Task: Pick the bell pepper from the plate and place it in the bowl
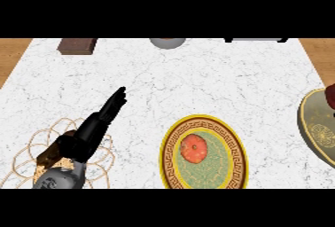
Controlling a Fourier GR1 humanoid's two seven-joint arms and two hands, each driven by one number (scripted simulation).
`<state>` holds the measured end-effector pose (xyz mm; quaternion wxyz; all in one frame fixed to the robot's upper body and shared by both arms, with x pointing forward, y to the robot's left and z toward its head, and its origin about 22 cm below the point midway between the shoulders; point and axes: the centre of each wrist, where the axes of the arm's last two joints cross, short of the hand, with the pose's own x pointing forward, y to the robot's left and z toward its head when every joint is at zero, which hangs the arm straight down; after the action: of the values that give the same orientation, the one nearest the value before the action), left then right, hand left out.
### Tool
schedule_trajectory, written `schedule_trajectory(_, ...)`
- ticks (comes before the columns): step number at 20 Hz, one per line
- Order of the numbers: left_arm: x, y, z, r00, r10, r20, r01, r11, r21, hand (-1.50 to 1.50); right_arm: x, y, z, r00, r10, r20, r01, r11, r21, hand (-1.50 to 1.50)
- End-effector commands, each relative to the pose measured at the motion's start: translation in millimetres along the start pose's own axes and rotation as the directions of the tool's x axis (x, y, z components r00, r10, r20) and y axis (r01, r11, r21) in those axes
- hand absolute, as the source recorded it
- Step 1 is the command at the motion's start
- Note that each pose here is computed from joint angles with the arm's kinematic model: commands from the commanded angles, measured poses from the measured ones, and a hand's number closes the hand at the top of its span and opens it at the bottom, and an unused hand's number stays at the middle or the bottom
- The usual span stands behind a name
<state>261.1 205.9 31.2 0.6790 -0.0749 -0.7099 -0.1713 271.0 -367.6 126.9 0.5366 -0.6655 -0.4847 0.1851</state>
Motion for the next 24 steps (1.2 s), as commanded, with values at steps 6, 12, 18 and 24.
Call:
schedule_trajectory(6,9.4,1.7,-12.7,1.0,-0.011,0.01,0.011,1.0,0.004,0.0,-48.0,43.6,-20.7,0.982,-0.034,-0.188,0.107,0.912,0.395,1.5)
schedule_trajectory(12,0.2,6.9,-11.3,1.0,-0.002,0.001,0.002,1.0,0.024,0.0,-83.1,40.2,-49.4,0.966,-0.237,-0.107,0.26,0.892,0.37,-1.5)
schedule_trajectory(18,11.5,-4.3,-5.1,1.0,0.018,-0.005,-0.018,1.0,-0.001,0.0,-95.3,42.4,-49.8,0.935,-0.324,-0.146,0.346,0.922,0.172,-1.5)
schedule_trajectory(24,-10.4,5.2,-9.2,1.0,0.023,-0.008,-0.023,1.0,0.017,0.0,-112.6,3.2,-68.4,0.813,-0.52,-0.261,0.528,0.848,-0.046,-1.5)
